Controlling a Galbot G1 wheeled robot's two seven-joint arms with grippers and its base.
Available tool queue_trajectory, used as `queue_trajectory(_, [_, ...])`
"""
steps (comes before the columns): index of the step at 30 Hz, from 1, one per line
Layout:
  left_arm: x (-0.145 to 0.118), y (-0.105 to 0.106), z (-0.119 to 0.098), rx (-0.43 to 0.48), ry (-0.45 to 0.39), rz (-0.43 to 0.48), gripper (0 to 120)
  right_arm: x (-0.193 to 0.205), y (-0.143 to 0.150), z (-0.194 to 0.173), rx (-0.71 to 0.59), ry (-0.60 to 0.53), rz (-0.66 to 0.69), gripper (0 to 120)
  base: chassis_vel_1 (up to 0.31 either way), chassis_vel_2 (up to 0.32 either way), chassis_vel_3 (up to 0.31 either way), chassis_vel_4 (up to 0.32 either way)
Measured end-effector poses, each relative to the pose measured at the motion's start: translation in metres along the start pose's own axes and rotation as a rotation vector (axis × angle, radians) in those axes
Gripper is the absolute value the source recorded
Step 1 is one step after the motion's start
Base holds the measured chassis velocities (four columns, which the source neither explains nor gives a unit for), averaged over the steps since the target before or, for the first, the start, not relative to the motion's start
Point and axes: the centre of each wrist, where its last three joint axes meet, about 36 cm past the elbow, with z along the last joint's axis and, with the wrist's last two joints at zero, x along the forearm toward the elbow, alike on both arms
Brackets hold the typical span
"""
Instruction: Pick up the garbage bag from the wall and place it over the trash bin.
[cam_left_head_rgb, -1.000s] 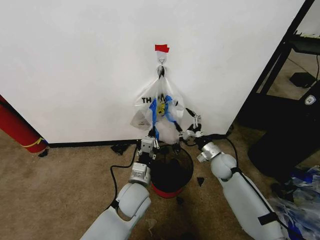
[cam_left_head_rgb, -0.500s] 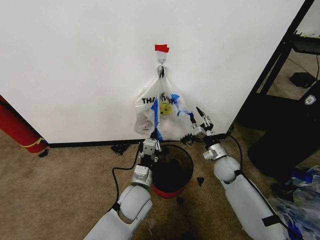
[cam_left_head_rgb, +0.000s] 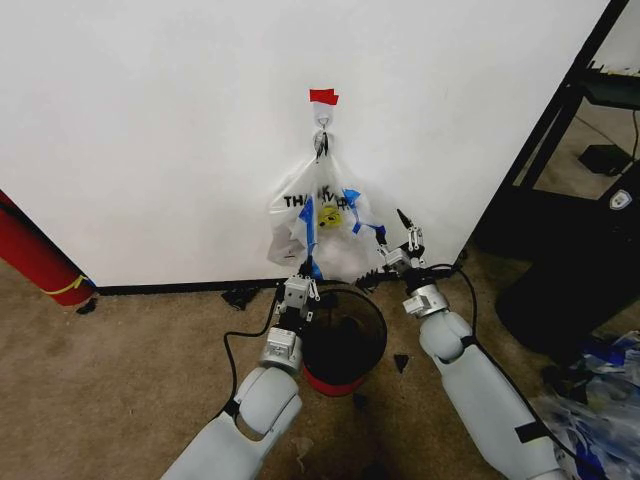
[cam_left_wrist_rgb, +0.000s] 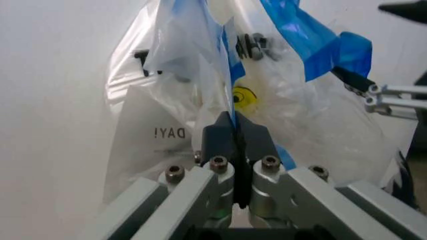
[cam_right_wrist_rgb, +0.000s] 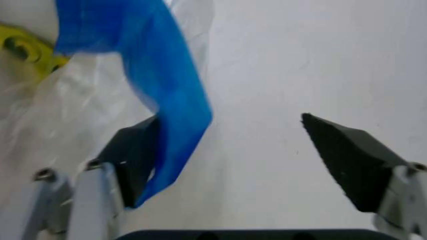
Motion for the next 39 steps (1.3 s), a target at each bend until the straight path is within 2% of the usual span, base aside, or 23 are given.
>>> queue_trajectory(1, [-0.001, 0.0, 0.0, 0.001, 0.0, 0.003, 0, -0.004, 0.0, -0.001, -0.007, -0.015, 0.012, 86, 0.0, 0.0, 0.0, 0.0])
queue_trajectory(2, [-0.001, 0.0, 0.0, 0.001, 0.0, 0.003, 0, -0.004, 0.0, -0.001, -0.007, -0.015, 0.012, 86, 0.0, 0.0, 0.0, 0.0])
queue_trajectory(5, [-0.003, 0.0, 0.001, 0.001, 0.0, 0.007, 0, -0.007, 0.003, -0.004, -0.028, -0.038, 0.034, 98, 0.0, 0.0, 0.0, 0.0])
queue_trajectory(13, [-0.006, 0.001, 0.004, -0.003, 0.0, 0.013, 0, 0.003, 0.011, -0.003, -0.066, -0.035, 0.05, 98, 0.0, 0.0, 0.0, 0.0])
queue_trajectory(18, [-0.006, 0.002, 0.004, -0.003, -0.003, 0.014, 0, 0.011, 0.012, -0.003, -0.086, -0.033, 0.054, 86, 0.0, 0.0, 0.0, 0.0])
queue_trajectory(20, [-0.006, 0.002, 0.005, -0.005, -0.003, 0.015, 0, 0.014, 0.011, -0.004, -0.096, -0.035, 0.061, 73, 0.0, 0.0, 0.0, 0.0])
queue_trajectory(23, [-0.004, 0.002, 0.006, -0.005, 0.0, 0.016, 0, 0.016, 0.01, -0.004, -0.101, -0.035, 0.068, 67, 0.0, 0.0, 0.0, 0.0])
queue_trajectory(27, [-0.001, 0.003, 0.008, -0.008, 0.005, 0.017, 0, 0.015, 0.01, -0.005, -0.115, -0.034, 0.081, 49, 0.0, 0.0, 0.0, 0.0])
queue_trajectory(30, [0.0, 0.002, 0.008, -0.009, 0.005, 0.018, 0, 0.014, 0.009, -0.004, -0.124, -0.031, 0.086, 42, 0.0, 0.0, 0.0, 0.0])
queue_trajectory(36, [0.005, 0.001, 0.009, -0.009, 0.012, 0.018, 0, 0.015, 0.014, -0.004, -0.185, -0.029, 0.072, 15, 0.0, 0.0, 0.0, 0.0])
queue_trajectory(37, [0.005, 0.001, 0.009, -0.009, 0.012, 0.018, 0, 0.015, 0.014, -0.004, -0.185, -0.029, 0.072, 15, 0.0, 0.0, 0.0, 0.0])
queue_trajectory(39, [0.006, 0.002, 0.009, -0.009, 0.01, 0.014, 0, 0.017, 0.016, -0.005, -0.215, -0.023, 0.07, 7, 0.0, 0.0, 0.0, 0.0])
